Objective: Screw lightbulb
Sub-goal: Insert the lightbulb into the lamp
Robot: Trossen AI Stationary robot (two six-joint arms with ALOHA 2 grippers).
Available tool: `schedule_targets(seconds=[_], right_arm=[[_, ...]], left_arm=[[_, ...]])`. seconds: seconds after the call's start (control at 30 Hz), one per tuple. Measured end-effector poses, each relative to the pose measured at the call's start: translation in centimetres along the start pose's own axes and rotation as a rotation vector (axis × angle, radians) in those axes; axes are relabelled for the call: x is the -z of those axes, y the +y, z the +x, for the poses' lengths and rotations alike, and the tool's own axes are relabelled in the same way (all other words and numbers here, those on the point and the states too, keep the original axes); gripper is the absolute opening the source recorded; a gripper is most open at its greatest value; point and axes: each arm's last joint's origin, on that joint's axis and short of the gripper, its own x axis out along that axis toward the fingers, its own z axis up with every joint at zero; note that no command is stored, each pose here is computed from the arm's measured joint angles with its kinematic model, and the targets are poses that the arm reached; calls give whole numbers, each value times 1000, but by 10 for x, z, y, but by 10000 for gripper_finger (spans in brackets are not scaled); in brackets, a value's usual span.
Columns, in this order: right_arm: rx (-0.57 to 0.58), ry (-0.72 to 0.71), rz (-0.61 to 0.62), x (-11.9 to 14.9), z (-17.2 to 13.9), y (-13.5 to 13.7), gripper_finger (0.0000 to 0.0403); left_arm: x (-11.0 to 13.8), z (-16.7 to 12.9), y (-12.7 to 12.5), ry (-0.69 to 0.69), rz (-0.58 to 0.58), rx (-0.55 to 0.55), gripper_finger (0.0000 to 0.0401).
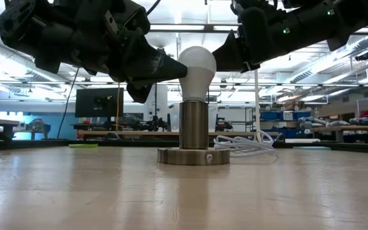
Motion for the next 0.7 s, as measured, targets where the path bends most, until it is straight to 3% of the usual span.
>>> schedule_targets(seconds=[0.7], right_arm=[[25, -15, -21, -9, -11, 4, 2]], left_arm=[[-8, -8, -1, 15, 27, -9, 3]])
